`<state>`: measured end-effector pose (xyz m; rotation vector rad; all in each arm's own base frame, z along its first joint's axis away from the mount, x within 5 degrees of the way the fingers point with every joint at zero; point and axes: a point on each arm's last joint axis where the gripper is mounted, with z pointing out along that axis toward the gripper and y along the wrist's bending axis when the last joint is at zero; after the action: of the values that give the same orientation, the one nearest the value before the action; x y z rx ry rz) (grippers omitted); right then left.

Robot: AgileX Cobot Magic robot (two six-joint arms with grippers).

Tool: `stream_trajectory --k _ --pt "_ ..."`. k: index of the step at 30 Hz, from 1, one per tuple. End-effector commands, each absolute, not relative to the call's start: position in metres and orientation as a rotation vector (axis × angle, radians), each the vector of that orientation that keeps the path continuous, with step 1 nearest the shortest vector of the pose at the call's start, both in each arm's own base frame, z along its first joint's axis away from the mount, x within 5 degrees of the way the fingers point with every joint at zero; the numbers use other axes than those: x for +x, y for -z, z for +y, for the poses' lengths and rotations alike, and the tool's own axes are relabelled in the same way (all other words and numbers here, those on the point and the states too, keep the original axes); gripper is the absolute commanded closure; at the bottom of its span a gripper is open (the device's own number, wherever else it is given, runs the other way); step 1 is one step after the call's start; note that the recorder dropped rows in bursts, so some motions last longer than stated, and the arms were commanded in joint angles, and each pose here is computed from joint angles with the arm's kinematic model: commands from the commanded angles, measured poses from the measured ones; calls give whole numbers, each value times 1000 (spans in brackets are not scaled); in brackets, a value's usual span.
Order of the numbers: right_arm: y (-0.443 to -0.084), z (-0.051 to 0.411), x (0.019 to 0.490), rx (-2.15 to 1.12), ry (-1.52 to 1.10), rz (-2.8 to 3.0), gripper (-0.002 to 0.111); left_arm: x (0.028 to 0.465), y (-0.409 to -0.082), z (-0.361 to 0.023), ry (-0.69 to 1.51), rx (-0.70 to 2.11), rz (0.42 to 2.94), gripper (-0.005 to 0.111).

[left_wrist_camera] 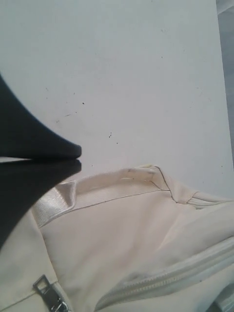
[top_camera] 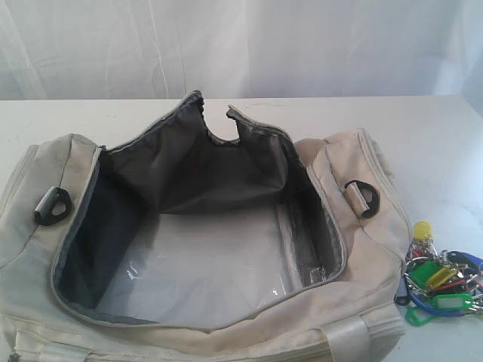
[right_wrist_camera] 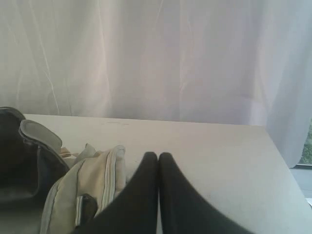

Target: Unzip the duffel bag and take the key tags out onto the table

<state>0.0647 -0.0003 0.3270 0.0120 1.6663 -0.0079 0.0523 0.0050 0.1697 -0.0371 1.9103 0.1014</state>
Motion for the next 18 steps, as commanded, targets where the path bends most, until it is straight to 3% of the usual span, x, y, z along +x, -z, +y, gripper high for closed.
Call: stream_trajectory --k 1,18 --pt "-326 0 64 8 10 1662 108 52 -169 5 -91 -54 1905 107" --pt "-326 0 64 8 10 1662 108 52 -168 2 -57 -6 1909 107"
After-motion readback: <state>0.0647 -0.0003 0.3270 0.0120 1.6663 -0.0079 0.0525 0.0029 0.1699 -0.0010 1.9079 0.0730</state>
